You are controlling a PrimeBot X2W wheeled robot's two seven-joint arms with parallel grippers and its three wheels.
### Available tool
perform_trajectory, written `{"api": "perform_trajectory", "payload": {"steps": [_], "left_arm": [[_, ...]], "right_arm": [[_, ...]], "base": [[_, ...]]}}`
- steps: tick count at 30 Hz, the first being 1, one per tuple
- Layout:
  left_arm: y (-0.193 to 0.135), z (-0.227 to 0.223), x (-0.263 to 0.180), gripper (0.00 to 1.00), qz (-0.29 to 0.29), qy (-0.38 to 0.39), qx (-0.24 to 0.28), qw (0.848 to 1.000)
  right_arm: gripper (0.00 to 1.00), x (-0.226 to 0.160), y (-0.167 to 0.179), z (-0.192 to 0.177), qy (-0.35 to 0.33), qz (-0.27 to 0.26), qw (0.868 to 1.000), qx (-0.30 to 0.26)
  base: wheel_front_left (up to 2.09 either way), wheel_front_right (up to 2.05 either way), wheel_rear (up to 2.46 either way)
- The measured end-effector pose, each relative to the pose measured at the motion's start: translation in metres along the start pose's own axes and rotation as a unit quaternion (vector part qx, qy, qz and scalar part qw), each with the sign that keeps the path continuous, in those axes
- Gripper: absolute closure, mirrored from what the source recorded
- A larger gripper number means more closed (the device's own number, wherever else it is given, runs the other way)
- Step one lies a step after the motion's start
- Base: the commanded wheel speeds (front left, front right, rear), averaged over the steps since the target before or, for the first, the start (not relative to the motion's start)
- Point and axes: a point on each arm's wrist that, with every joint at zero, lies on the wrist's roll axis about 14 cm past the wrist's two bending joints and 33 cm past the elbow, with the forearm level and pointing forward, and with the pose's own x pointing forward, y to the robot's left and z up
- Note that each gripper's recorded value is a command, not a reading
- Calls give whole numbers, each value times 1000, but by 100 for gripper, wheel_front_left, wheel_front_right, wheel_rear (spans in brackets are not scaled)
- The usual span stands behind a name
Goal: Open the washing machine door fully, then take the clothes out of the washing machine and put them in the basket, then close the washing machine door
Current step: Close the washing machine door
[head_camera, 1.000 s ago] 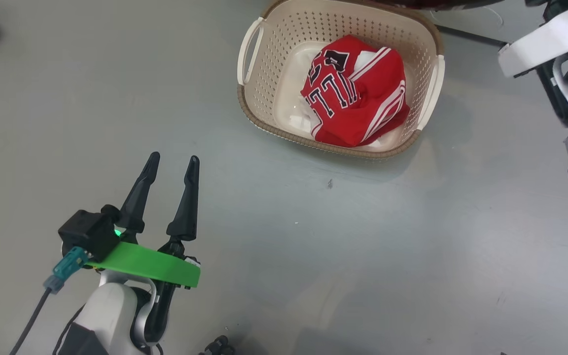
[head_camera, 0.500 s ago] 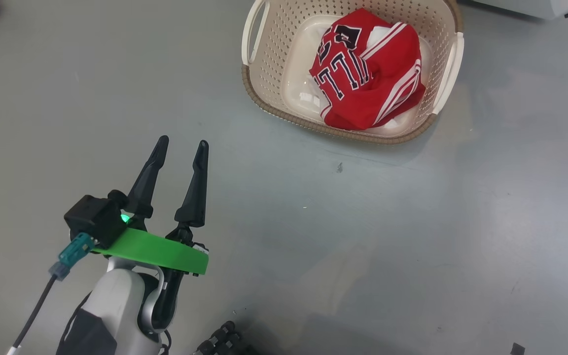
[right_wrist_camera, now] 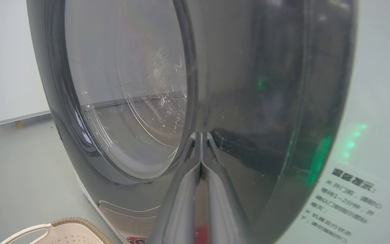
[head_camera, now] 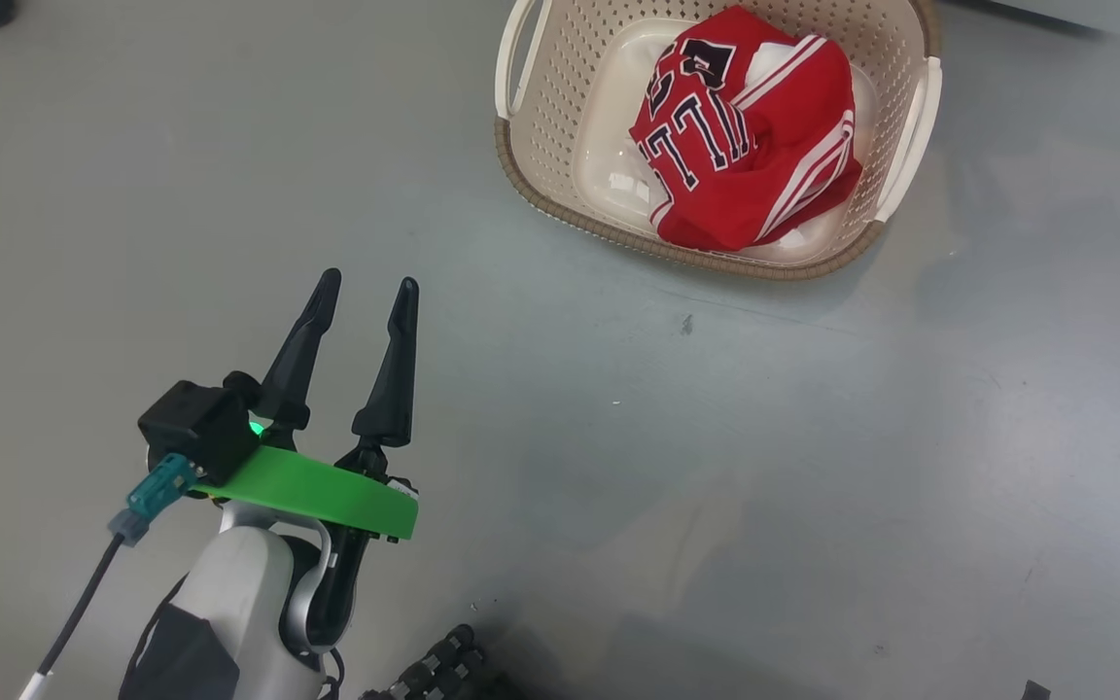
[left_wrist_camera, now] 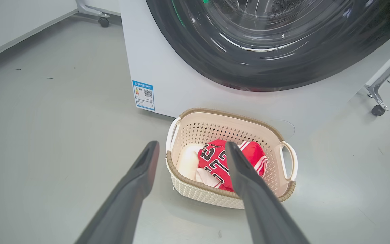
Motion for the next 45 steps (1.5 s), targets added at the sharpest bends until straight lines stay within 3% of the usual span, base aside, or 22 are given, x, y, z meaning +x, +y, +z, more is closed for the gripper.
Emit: {"api": "perform_trajectory", "payload": {"steps": [20, 33, 45], "left_arm": [[-5, 31, -3, 0, -6, -42, -4, 999], [-9, 60, -8, 0, -31, -74, 26, 996], [-25, 57, -18, 0, -62, -71, 28, 995]], "right_arm": [[100, -17, 10, 9, 4, -5, 1000, 6], [100, -66, 41, 29, 21, 9, 999, 33], [100, -123, 16, 61, 17, -49, 998, 30]], "base": [[0, 0, 0], [0, 0, 0], [0, 0, 0]]}}
